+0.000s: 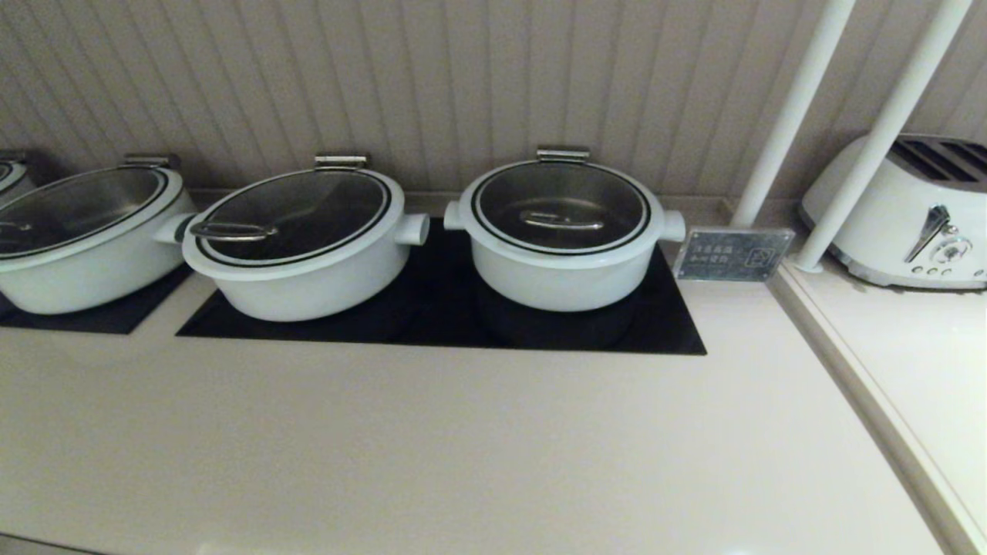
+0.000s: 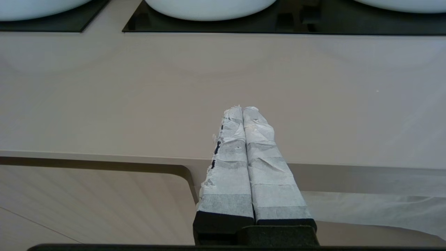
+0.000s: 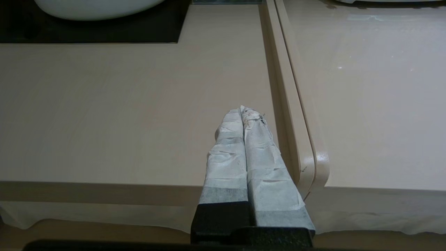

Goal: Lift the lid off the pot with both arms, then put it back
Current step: Open the food pot lid a small opening with the right arm

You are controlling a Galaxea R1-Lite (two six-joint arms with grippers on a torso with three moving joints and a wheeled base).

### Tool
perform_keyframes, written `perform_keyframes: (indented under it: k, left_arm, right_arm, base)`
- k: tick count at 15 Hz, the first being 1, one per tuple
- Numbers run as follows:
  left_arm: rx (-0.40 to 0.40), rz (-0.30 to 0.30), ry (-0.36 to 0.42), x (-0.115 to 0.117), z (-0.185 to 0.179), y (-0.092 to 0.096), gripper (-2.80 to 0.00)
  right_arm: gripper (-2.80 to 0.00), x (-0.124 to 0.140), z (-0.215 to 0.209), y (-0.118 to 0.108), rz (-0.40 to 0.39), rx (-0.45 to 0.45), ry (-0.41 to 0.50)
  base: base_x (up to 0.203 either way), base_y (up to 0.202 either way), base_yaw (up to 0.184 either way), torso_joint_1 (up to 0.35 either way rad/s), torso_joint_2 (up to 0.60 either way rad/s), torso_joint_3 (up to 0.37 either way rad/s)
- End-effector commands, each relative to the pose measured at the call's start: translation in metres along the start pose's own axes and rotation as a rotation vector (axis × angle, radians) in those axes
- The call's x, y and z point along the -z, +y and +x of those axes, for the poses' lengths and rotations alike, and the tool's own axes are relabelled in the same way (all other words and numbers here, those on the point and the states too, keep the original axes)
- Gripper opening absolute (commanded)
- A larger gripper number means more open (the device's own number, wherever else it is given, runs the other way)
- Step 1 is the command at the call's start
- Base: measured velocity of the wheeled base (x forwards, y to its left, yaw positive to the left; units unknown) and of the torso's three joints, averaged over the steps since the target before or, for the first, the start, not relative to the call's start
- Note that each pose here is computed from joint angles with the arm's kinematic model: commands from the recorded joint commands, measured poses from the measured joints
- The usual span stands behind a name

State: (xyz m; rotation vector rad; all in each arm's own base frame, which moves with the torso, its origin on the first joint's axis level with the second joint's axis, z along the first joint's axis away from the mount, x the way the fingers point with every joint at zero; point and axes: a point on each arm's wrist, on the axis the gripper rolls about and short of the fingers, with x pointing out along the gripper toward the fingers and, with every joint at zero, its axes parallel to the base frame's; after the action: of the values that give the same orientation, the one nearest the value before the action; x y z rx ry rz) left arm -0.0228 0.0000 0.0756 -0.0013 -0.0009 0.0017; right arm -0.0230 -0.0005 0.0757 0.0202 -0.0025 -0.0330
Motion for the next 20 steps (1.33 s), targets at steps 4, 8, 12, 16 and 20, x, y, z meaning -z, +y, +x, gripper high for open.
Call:
perform_keyframes:
  k: [4, 8, 12, 16, 20]
  left_arm:
    - [0.000, 0.001, -0.001, 0.000, 0.000, 0.000, -2.80]
    - [0.000, 0.001, -0.001, 0.000, 0.000, 0.000, -2.80]
    - [0.000, 0.003, -0.001, 0.000, 0.000, 0.000, -2.80]
    - [0.000, 0.003, -0.001, 0.000, 0.000, 0.000, -2.80]
    - [0.000, 0.003, -0.001, 0.000, 0.000, 0.000, -2.80]
  right_arm:
    - [-2.80, 0.000, 0.000, 0.000, -0.009, -0.003, 0.000]
    - [-2.80, 0.000, 0.000, 0.001, -0.063, -0.030, 0.000]
    - [-2.80, -0.033, -0.007, 0.002, -0.089, -0.073, -0.073]
    - [-2.80, -0.091, 0.014, 0.004, -0.090, -0.122, -0.010]
    - [-2.80, -0.141, 0.063, 0.011, -0.093, -0.255, 0.033]
  base:
    - [0.000, 0.000, 0.000, 0.000, 0.00, 0.000]
    - [0.000, 0.000, 0.000, 0.000, 0.00, 0.000]
    - [0.000, 0.000, 0.000, 0.000, 0.00, 0.000]
    - [0.000, 0.000, 0.000, 0.000, 0.00, 0.000]
    - [0.000, 0.000, 0.000, 0.000, 0.00, 0.000]
